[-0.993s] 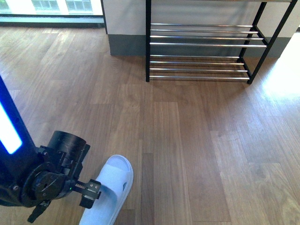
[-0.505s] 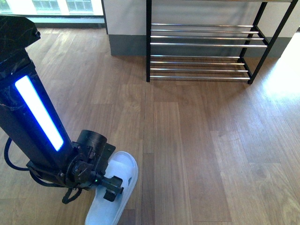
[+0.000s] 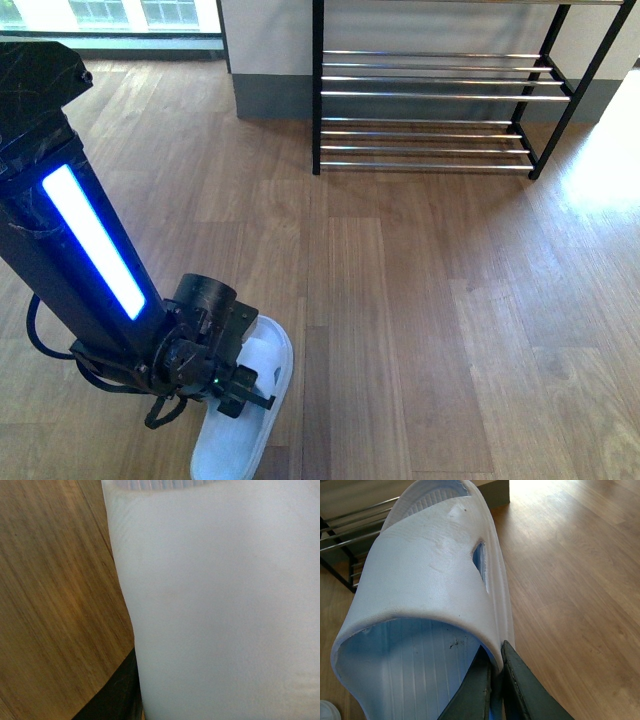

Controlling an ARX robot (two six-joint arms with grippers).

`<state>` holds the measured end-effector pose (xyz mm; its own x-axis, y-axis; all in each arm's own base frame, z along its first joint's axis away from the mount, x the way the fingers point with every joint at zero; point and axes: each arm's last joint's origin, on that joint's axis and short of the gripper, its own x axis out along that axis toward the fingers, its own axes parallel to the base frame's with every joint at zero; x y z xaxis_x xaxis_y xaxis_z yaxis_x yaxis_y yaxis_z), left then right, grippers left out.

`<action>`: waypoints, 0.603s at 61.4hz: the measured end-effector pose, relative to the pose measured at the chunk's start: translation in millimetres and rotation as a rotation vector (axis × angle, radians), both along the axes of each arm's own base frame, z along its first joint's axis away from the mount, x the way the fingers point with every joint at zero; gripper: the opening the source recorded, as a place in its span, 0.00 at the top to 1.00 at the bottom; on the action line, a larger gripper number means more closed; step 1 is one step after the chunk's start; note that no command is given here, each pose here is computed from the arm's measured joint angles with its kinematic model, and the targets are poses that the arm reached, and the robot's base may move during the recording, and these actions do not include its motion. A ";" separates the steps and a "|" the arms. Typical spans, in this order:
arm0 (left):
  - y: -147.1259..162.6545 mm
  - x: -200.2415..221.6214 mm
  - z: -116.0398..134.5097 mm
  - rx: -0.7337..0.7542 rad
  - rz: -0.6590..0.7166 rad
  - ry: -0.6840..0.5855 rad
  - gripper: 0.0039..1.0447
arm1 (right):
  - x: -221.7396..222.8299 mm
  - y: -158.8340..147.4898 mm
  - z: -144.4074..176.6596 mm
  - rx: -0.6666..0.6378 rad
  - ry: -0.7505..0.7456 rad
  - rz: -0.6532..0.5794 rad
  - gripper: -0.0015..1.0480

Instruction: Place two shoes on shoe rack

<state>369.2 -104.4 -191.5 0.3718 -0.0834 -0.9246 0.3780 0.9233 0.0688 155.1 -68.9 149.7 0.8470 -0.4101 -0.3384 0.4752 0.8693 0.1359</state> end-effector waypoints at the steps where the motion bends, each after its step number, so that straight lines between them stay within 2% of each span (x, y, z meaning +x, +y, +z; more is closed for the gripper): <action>1: 0.2 0.6 0.3 -0.001 0.002 -0.004 0.74 | 0.0 0.0 0.0 0.000 0.000 0.000 0.98; 10: 7.5 4.3 14.7 0.027 0.090 -0.095 0.85 | 0.0 0.0 0.0 0.000 0.000 0.000 0.98; 17: 17.1 -1.7 44.3 0.048 0.162 -0.156 0.98 | 0.0 0.0 0.0 0.000 0.000 0.000 0.98; 32: 25.3 -31.4 127.6 0.012 0.227 -0.304 0.98 | 0.0 0.0 0.0 0.000 0.000 0.000 0.98; 37: 31.5 -53.9 165.3 0.040 0.256 -0.352 0.98 | 0.0 0.0 0.0 0.000 0.000 0.000 0.98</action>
